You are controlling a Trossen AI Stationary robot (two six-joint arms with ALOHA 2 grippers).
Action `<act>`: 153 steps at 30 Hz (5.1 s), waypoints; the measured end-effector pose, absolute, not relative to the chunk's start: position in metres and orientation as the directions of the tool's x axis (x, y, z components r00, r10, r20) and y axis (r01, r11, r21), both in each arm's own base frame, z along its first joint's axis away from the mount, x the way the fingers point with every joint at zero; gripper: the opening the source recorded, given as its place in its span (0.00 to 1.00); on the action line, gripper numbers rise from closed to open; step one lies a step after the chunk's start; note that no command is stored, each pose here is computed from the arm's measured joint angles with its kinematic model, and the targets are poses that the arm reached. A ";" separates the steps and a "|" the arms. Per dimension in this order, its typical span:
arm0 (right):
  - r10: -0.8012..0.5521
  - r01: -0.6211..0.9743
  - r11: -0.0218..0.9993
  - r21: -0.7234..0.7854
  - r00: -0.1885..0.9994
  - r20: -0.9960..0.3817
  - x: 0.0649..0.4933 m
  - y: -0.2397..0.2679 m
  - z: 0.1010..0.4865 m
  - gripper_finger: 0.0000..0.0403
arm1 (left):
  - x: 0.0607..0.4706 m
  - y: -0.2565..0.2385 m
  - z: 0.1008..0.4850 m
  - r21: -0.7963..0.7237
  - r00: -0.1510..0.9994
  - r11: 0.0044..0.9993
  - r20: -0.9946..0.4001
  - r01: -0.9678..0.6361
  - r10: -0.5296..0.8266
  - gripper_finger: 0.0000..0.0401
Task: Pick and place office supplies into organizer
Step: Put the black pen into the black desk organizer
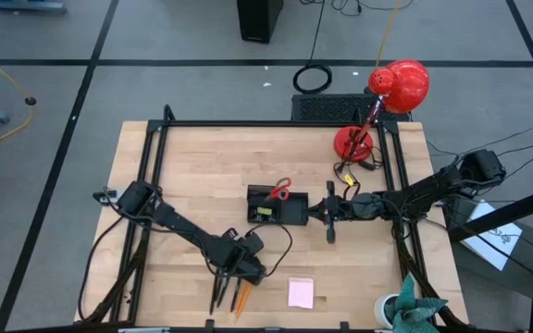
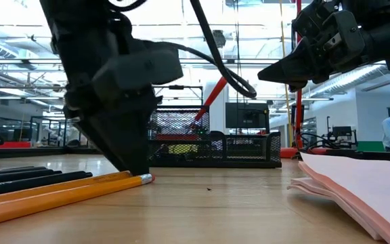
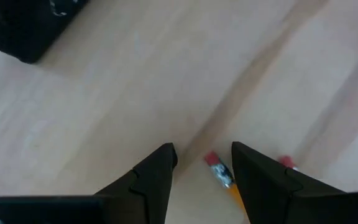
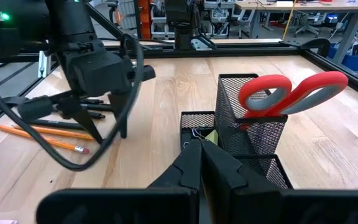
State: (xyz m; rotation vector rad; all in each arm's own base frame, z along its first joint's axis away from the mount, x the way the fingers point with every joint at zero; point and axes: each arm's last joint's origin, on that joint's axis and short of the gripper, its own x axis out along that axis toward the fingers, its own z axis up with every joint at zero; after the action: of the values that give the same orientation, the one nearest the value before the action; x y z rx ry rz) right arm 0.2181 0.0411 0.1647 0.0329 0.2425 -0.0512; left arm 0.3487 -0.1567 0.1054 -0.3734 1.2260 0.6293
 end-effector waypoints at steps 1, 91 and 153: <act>-0.047 0.055 0.998 0.026 0.969 -0.241 0.218 0.041 0.165 0.01 | 0.349 -0.155 0.105 0.071 0.198 0.769 -0.948 -0.635 0.251 0.43; -0.042 0.056 0.997 0.053 0.970 -0.240 0.218 0.042 0.165 0.01 | 0.271 -0.206 0.149 0.300 0.312 0.682 -0.718 -0.667 0.622 0.09; -0.233 0.227 0.971 0.074 0.969 0.087 0.182 0.022 0.161 0.01 | 0.311 0.048 0.207 0.111 0.981 0.982 -0.141 0.153 -0.136 0.04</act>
State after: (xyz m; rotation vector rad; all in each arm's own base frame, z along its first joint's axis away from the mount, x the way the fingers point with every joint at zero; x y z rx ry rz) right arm 0.1817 0.0218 0.1605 0.0635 -0.0953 -0.2329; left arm 0.3111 0.0482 0.2070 0.1219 0.1329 -0.1458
